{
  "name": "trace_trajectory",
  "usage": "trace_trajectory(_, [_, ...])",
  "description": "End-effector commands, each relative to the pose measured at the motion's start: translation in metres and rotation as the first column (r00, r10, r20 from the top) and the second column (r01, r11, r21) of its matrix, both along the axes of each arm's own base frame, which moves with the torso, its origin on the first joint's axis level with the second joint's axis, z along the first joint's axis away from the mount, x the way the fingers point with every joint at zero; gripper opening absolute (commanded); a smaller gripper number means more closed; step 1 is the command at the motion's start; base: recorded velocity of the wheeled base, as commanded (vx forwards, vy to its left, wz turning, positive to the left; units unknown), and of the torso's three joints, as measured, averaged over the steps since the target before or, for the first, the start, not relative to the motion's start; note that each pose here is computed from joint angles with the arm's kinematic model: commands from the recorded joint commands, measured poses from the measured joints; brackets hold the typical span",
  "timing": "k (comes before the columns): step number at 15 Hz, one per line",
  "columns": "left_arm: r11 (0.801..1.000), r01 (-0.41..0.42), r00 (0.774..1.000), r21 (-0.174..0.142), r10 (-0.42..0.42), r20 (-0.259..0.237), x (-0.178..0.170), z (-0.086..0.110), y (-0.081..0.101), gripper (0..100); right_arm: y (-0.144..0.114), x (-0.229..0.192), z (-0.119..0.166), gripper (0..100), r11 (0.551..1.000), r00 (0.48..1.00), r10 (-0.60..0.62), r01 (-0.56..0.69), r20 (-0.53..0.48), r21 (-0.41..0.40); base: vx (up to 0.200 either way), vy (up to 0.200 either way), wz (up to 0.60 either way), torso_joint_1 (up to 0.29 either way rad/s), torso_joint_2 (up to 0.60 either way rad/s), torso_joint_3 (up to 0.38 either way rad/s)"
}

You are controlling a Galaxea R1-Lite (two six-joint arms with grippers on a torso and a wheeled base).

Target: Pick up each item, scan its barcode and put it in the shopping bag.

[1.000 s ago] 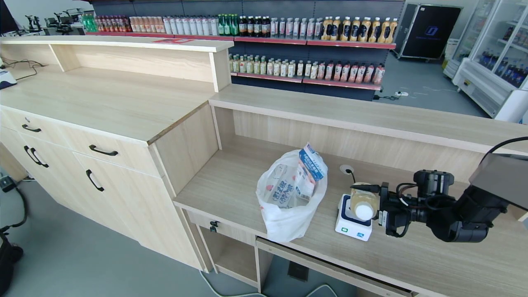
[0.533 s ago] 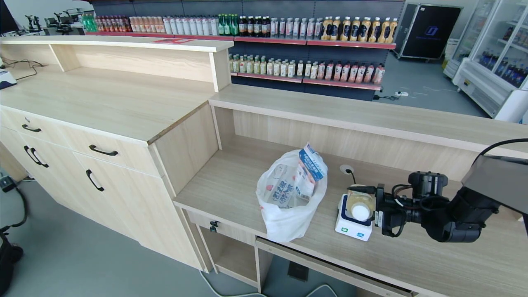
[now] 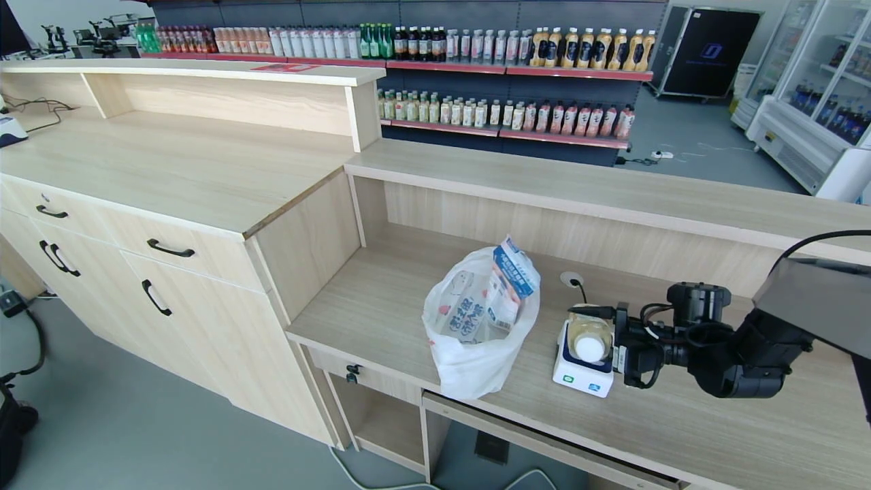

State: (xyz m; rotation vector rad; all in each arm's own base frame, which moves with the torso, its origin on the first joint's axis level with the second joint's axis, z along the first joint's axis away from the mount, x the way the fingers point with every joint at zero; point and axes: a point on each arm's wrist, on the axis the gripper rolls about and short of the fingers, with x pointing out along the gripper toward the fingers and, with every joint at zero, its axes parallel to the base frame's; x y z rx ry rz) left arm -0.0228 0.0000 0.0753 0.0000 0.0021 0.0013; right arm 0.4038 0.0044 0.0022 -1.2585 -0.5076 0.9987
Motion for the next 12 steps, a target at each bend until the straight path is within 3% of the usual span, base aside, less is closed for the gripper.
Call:
trace_trajectory(1, [1.0, 0.0, 1.0, 0.0, 0.0, 0.001, 0.0, 0.0, 0.0, 100, 0.001, 0.002, -0.001, 0, 1.0, 1.0, 0.001, -0.001, 0.0, 0.001, 0.0, 0.0, 0.0, 0.0, 0.0, 0.0])
trace_trajectory(4, [1.0, 0.0, 1.0, 0.0, 0.0, 0.001, 0.0, 0.0, 0.0, 100, 0.001, 0.003, 0.009, 0, 1.0, 1.0, -0.006, 0.006, -0.004, 0.021, 0.0, 0.0, 0.0, 0.0, 0.0, 0.0])
trace_trajectory(7, [1.0, 0.0, 1.0, 0.0, 0.0, 0.001, 0.0, 0.0, 0.0, 100, -0.018, -0.019, 0.099, 0, 0.982, 0.994, -0.09, 0.098, -0.056, 0.16, 0.0, 0.0, 0.0, 0.0, 0.0, 0.0])
trace_trajectory(9, [1.0, 0.0, 1.0, 0.0, 0.0, 0.001, 0.0, 0.0, 0.0, 100, -0.06, -0.062, 0.151, 0, 0.914, 0.952, -0.261, 0.297, -0.161, 0.276, 0.0, 0.0, 0.0, 0.0, 0.0, 0.0])
trace_trajectory(11, [1.0, 0.0, 1.0, 0.0, 0.0, 0.001, 0.0, 0.0, 0.0, 100, -0.097, -0.116, 0.162, 0, 0.778, 0.841, -0.445, 0.533, -0.308, 0.331, 0.0, 0.0, 0.0, 0.0, 0.0, 0.0])
trace_trajectory(12, [1.0, 0.0, 1.0, 0.0, 0.0, 0.001, 0.0, 0.0, 0.0, 100, -0.108, -0.13, 0.161, 0, 0.732, 0.801, -0.49, 0.592, -0.344, 0.337, 0.0, 0.0, 0.0, 0.0, 0.0, 0.0])
